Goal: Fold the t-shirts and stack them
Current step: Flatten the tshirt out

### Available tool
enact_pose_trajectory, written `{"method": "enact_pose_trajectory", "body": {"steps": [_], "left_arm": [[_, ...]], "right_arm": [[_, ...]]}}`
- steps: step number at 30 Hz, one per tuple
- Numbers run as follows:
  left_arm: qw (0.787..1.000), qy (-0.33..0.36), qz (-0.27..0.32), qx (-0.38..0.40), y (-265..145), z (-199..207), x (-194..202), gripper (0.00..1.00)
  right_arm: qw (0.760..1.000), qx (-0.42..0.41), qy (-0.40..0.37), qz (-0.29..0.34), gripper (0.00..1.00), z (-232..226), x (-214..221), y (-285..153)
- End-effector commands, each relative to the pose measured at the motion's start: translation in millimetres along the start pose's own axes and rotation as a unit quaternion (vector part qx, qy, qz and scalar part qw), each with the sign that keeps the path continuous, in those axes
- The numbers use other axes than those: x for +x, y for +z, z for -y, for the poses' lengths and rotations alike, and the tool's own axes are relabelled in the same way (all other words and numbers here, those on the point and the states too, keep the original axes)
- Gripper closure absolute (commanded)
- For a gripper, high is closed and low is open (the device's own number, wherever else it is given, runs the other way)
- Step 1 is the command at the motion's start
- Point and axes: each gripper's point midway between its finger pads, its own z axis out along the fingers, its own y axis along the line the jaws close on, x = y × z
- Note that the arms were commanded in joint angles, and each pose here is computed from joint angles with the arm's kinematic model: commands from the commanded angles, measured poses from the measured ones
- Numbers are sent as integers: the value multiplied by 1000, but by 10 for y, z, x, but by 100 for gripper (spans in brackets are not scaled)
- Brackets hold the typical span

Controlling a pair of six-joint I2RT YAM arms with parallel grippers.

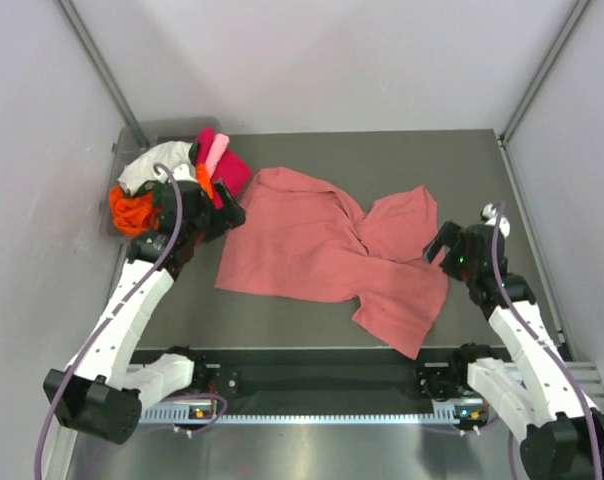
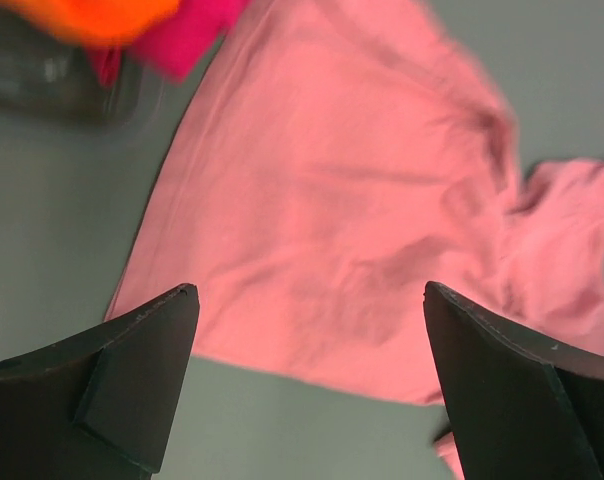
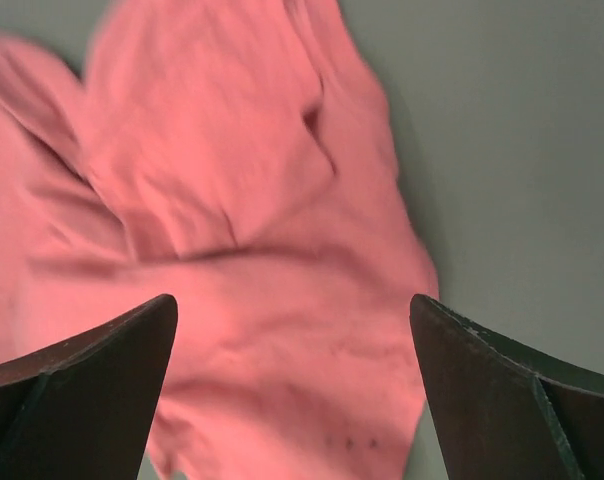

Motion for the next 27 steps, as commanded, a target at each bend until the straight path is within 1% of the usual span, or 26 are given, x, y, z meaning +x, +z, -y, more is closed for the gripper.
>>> {"method": "enact_pose_trajectory", "body": {"steps": [1, 2, 4, 7, 10, 13, 16, 18, 23, 25, 27], "left_arm": [[999, -31, -17, -14, 171, -153, 274, 2], [999, -39, -14, -16, 177, -204, 337, 2], [998, -62, -5, -11, 183, -227, 390, 4], [997, -77, 3, 30, 172, -188, 506, 5], [997, -74, -25, 17, 196, -277, 681, 5], [996, -62, -67, -16, 253, -428, 903, 5], [994, -61, -85, -34, 302, -541, 1057, 5], [994, -64, -87, -29, 324, -555, 1111, 6], [994, -61, -84, -18, 331, -567, 1164, 6], [994, -60, -84, -22, 351, -598, 1195, 5], [994, -62, -85, -32, 380, -643, 1225, 5]], "right_arm": [[998, -43, 7, -41, 0, -80, 328, -58], [996, -49, 6, -68, 0, -70, 503, -52], [994, -54, -1, -94, 0, -70, 700, -82], [993, -46, -6, -110, 0, -36, 900, -135], [993, -38, -15, -114, 0, -36, 1012, -172], [993, 2, -25, -112, 0, 42, 1069, -100], [992, 31, -36, -121, 0, 68, 1101, 43], [990, 47, -40, -124, 0, 74, 1116, 143], [991, 66, -47, -103, 0, 22, 997, 316], [991, 63, -51, -105, 0, -65, 970, 411], [989, 61, -59, -123, 0, -131, 1046, 538]]}}
